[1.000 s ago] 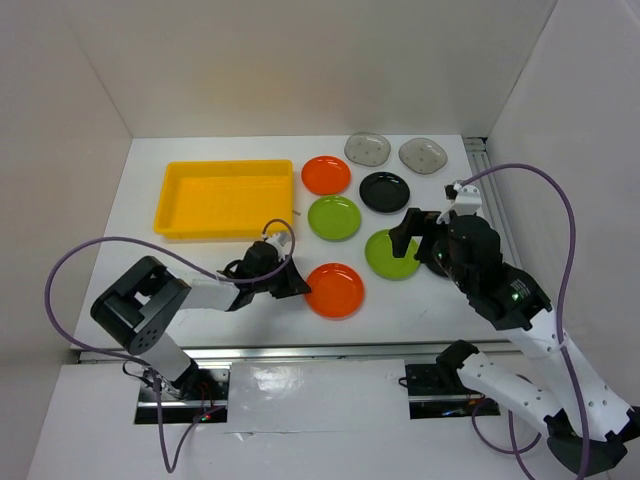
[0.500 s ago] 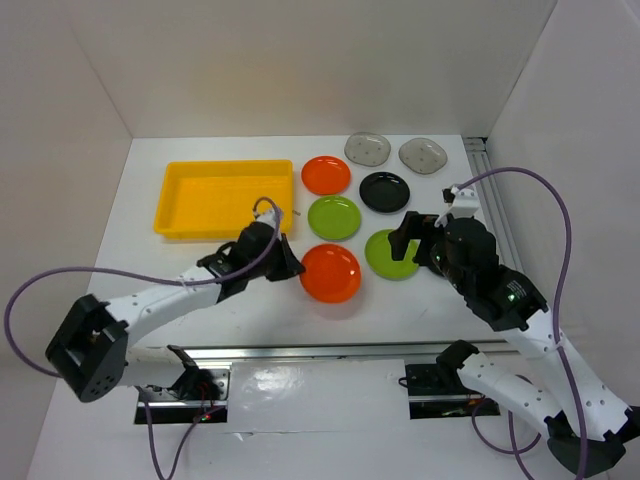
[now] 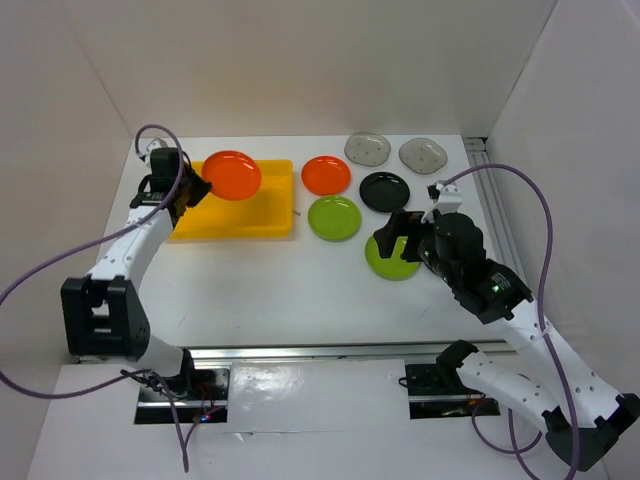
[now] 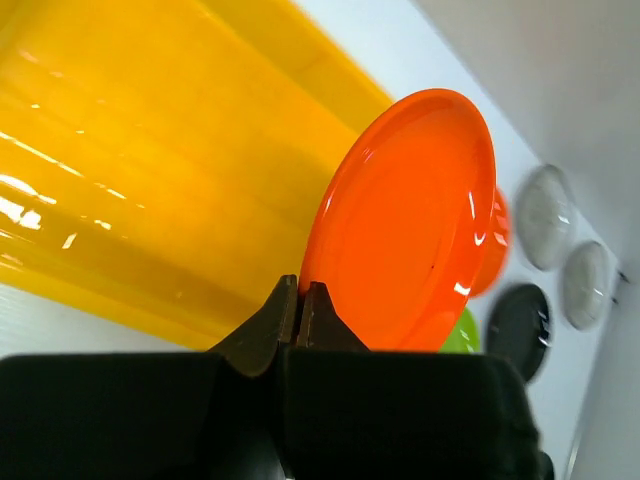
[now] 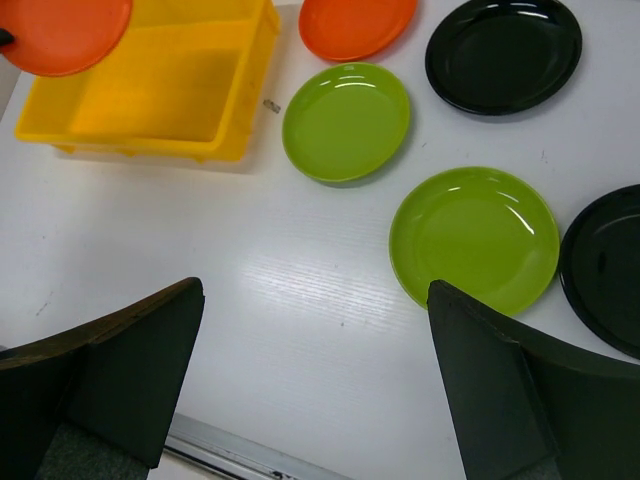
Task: Place the plates into the plastic bin on the countertop
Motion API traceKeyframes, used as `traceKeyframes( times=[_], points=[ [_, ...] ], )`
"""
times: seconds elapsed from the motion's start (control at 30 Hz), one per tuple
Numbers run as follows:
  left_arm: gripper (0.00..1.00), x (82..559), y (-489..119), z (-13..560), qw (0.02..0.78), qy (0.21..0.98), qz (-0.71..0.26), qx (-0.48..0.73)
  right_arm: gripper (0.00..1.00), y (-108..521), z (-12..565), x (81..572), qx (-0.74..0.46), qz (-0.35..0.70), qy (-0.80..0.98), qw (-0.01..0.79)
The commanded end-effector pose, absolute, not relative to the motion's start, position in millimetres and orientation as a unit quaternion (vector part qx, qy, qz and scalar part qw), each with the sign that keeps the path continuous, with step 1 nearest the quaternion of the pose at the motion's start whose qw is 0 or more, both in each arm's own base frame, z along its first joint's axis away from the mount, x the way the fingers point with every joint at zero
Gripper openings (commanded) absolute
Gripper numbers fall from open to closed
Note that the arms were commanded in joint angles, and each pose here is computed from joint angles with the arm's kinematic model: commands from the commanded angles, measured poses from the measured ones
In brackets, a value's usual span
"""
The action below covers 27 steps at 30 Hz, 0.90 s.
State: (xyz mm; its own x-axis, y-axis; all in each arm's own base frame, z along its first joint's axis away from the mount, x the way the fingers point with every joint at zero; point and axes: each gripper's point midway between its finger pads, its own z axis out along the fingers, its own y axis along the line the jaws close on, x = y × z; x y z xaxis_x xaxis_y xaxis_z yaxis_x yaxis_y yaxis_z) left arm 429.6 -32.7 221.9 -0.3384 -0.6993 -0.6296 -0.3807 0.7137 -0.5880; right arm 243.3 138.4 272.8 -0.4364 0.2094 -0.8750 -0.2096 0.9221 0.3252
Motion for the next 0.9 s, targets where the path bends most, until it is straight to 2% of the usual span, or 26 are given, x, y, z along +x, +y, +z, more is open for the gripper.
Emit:
traceKeyframes(
  times=[0.0, 0.27, 0.43, 0.5, 0.53, 0.57, 0.7, 0.77, 0.87],
  points=[
    [0.0, 456.5, -28.3, 187.9, 0.447, 0.806, -0.192, -0.337, 1.0, 149.1, 283.4, 251.6, -0.013, 0.218, 0.806, 0.551],
    [0.0, 476.2, -10.2, 114.2, 0.397, 0.819, -0.205, -0.359, 1.0, 148.7, 279.5, 250.9, -0.013, 0.218, 0.806, 0.551],
    [0.0, 482.8, -10.9, 89.5, 0.363, 0.83, -0.208, -0.369, 1.0, 151.5, 279.4, 249.3, -0.018, 0.225, 0.806, 0.548],
    [0.41, 484.8, -12.8, 88.0, 0.359, 0.831, -0.213, -0.366, 1.0, 153.9, 281.5, 249.1, -0.021, 0.231, 0.803, 0.549],
    [0.54, 484.1, -14.9, 83.6, 0.352, 0.834, -0.217, -0.365, 1.0, 154.2, 277.4, 248.8, -0.018, 0.232, 0.806, 0.544],
    [0.63, 486.7, -14.7, 87.1, 0.356, 0.832, -0.218, -0.364, 1.0, 155.6, 277.3, 248.0, -0.021, 0.235, 0.806, 0.543],
    [0.69, 489.3, -16.0, 116.0, 0.376, 0.824, -0.229, -0.356, 1.0, 156.1, 279.8, 245.9, -0.023, 0.24, 0.803, 0.544],
    [0.73, 489.5, -7.9, 142.6, 0.411, 0.812, -0.216, -0.353, 1.0, 155.6, 281.5, 245.0, -0.023, 0.24, 0.804, 0.544],
    [0.86, 470.1, -26.2, 197.3, 0.472, 0.803, -0.186, -0.313, 1.0, 154.7, 284.1, 243.7, -0.023, 0.242, 0.801, 0.547]
  ],
)
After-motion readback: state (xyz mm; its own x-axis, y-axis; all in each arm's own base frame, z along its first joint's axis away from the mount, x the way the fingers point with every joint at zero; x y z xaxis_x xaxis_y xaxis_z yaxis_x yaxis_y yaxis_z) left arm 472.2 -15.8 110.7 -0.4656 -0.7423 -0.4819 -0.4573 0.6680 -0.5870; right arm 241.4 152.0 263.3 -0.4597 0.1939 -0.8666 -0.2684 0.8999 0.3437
